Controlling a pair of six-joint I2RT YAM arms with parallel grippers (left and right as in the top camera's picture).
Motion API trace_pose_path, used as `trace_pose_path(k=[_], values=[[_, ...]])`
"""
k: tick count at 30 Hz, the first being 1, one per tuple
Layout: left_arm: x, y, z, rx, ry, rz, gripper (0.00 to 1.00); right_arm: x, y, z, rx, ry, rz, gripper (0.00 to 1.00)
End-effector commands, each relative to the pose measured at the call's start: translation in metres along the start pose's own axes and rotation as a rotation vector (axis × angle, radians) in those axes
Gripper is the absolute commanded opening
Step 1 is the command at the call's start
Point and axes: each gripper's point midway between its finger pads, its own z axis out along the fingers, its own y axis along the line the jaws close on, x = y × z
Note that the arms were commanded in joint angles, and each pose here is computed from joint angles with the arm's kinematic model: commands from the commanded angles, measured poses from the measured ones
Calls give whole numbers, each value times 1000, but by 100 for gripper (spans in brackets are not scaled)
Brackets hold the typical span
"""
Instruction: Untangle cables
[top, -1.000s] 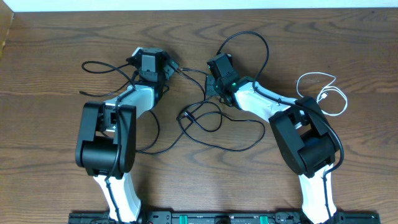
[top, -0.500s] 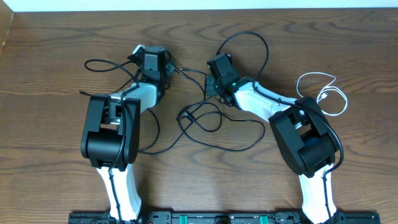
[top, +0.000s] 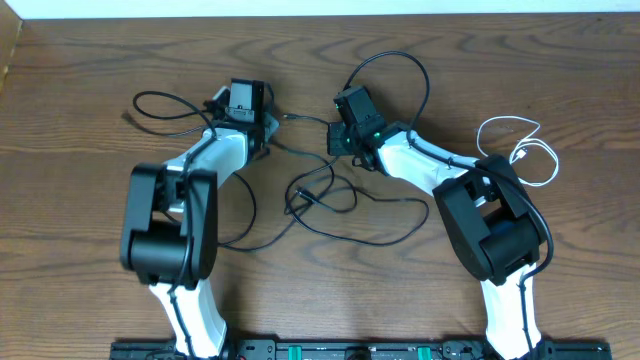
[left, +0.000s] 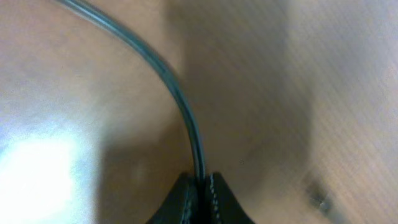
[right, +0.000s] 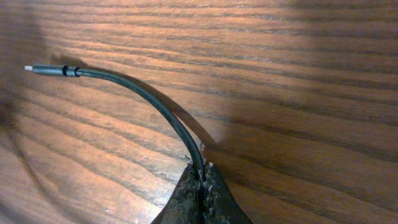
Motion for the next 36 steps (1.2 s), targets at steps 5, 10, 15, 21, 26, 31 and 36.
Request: trace_pose_path(k=[5, 10, 15, 21, 26, 31, 36], values=[[25, 31, -64, -78, 133, 209, 7, -5, 14, -19, -201, 81, -22, 1], [9, 51, -110, -120, 100, 193, 8, -23, 24, -64, -229, 48, -95, 1], [2, 67, -114, -163, 96, 210, 8, -42, 41, -136, -247, -23, -198, 1], [4, 74, -104, -188, 117, 214, 8, -65, 28, -220, -110, -166, -219, 1], [-2, 77, -99, -218, 86, 218, 8, -79, -12, -278, 141, -300, -200, 1], [-4, 75, -99, -211, 78, 217, 8, -80, -67, -318, 402, -349, -147, 1], [-10, 80, -100, -242, 46, 221, 7, -65, -137, -343, 619, -304, 25, 1]])
